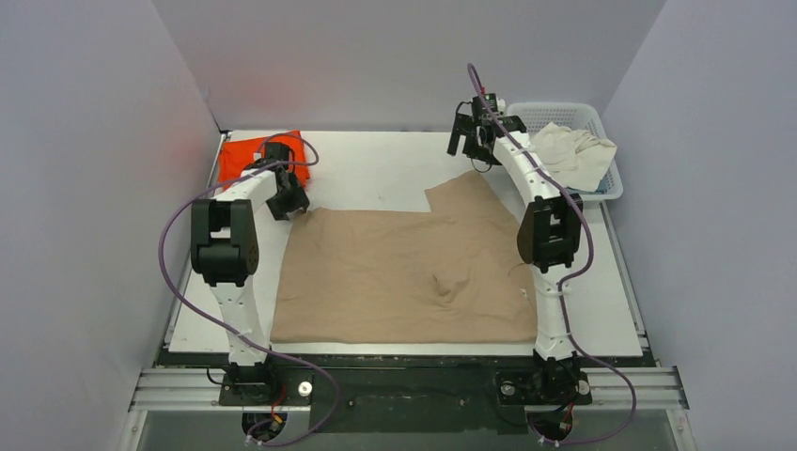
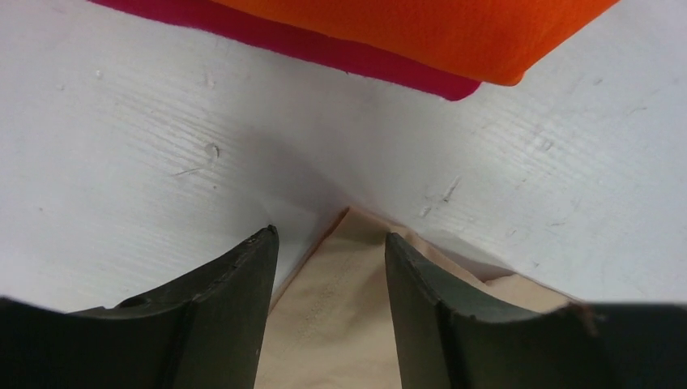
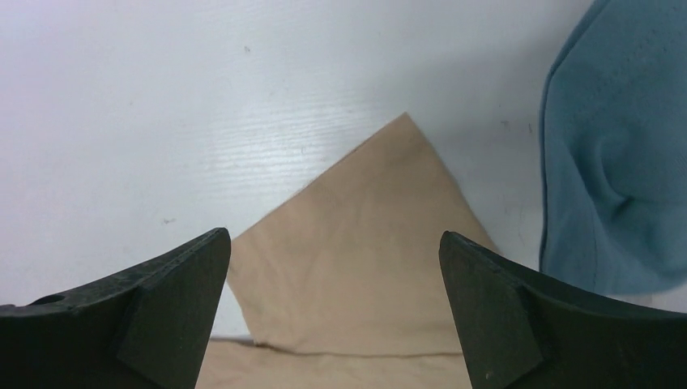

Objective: Fold and stack the t-shirts
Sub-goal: Grab the side of the flattened tshirt furthest away from the robot with both arms

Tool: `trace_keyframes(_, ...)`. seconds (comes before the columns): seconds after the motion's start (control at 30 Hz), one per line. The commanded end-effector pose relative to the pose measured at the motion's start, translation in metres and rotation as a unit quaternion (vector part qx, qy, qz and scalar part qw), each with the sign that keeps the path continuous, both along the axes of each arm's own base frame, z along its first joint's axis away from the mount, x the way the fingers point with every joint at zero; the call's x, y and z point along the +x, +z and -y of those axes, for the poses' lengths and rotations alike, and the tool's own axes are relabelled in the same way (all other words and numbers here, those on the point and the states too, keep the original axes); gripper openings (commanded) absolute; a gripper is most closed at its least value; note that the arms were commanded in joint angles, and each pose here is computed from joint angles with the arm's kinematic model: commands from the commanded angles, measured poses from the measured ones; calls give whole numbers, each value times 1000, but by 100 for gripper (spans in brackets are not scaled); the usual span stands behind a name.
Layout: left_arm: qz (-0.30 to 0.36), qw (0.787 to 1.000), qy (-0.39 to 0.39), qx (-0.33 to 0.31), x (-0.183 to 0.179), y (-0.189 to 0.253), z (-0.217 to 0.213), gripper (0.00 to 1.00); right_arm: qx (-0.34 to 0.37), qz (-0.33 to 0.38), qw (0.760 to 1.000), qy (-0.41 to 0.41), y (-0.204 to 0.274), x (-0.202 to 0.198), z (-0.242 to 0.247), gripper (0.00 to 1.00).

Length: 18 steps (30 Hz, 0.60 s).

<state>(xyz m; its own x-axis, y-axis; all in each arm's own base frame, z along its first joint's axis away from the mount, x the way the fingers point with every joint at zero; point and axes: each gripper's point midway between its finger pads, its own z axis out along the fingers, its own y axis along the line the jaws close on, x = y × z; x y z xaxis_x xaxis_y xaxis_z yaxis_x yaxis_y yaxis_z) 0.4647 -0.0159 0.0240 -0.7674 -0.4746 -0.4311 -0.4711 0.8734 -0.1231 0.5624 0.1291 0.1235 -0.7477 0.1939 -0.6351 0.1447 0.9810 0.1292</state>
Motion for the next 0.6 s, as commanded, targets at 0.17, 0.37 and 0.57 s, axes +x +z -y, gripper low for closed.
trace_keyframes(0.17, -8, 1000, -24, -19, 9, -7, 6, 42, -16, 40, 998, -37, -21, 43, 12, 96)
trace_keyframes(0.37, -12, 999, -27, -22, 2, -13, 8, 0, 3, 50, 997, -65, -39, 58, 9, 96)
trace_keyframes(0.57, 20, 999, -25, -17, 4, 3, 5, 0, 25, 27, 995, -88, -67, 58, 6, 91)
